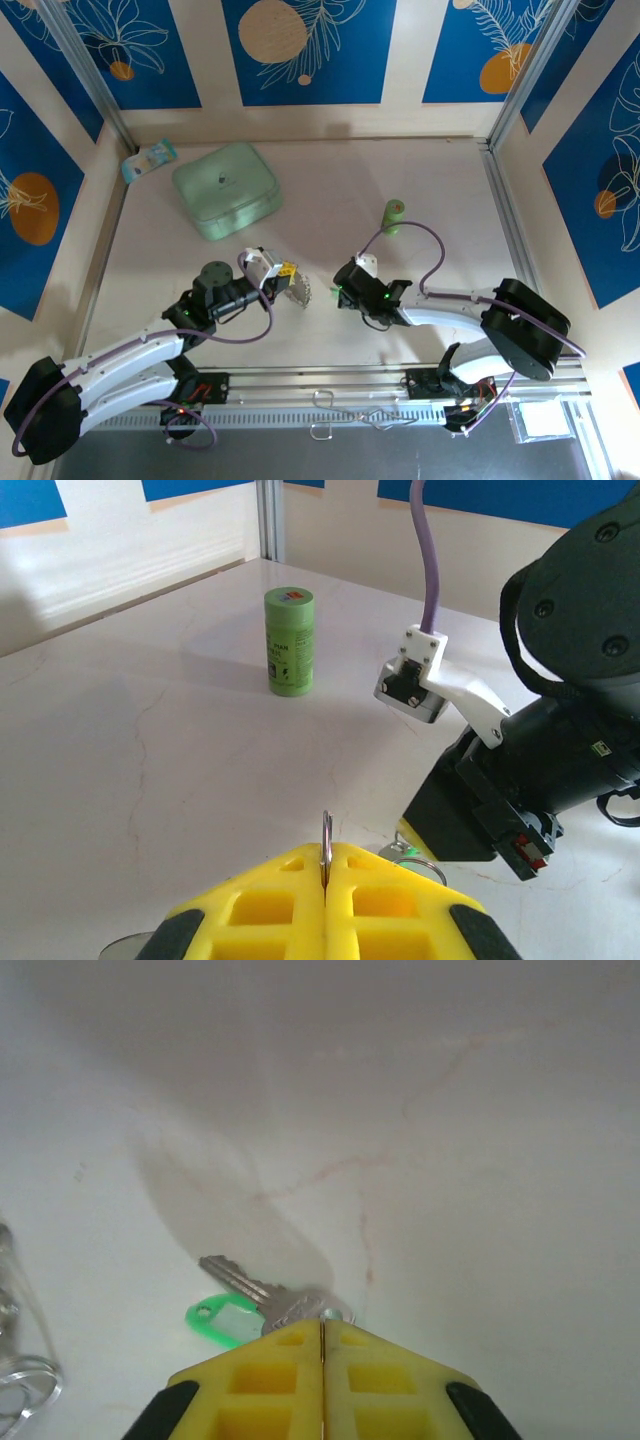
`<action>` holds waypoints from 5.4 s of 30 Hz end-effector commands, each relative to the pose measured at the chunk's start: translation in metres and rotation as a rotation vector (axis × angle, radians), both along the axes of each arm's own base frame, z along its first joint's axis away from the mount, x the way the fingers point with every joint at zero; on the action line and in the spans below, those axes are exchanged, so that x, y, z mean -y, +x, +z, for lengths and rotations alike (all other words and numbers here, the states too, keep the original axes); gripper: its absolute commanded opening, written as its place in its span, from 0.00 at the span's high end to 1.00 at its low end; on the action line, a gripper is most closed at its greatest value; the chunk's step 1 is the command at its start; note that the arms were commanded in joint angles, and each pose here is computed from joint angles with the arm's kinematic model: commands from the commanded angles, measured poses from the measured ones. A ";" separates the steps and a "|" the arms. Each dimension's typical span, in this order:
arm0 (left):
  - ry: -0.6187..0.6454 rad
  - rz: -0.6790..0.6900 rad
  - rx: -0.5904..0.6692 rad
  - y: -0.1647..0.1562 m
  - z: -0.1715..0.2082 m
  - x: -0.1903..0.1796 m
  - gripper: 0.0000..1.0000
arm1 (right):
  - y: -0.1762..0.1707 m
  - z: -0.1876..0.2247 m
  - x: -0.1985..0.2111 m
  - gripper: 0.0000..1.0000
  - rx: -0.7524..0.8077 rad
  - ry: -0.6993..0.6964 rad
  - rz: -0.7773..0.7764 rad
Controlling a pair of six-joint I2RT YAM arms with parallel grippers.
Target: Put the keys on the keyring
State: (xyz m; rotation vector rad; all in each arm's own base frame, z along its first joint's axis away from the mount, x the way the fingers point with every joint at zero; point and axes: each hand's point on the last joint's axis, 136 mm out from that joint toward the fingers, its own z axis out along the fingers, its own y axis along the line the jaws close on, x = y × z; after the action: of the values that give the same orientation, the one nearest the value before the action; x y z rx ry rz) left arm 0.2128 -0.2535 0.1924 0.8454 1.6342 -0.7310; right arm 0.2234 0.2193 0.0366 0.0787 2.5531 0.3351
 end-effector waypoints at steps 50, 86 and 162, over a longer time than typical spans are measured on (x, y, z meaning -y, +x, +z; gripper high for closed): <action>0.005 -0.017 0.047 -0.003 0.005 0.000 1.00 | -0.009 -0.003 -0.004 0.74 -0.393 0.112 0.492; 0.013 -0.013 0.037 -0.004 0.005 -0.002 1.00 | -0.002 0.040 -0.010 1.00 -0.183 0.048 0.564; -0.269 -0.063 -0.171 -0.016 0.029 0.010 1.00 | -0.021 0.197 -0.111 1.00 0.560 0.497 0.986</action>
State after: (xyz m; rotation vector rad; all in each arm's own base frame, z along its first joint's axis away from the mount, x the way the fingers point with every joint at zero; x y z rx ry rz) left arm 0.2013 -0.2608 0.2095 0.6464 1.6739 -1.0309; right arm 0.2007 0.3239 0.2167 -0.9692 1.7725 1.1305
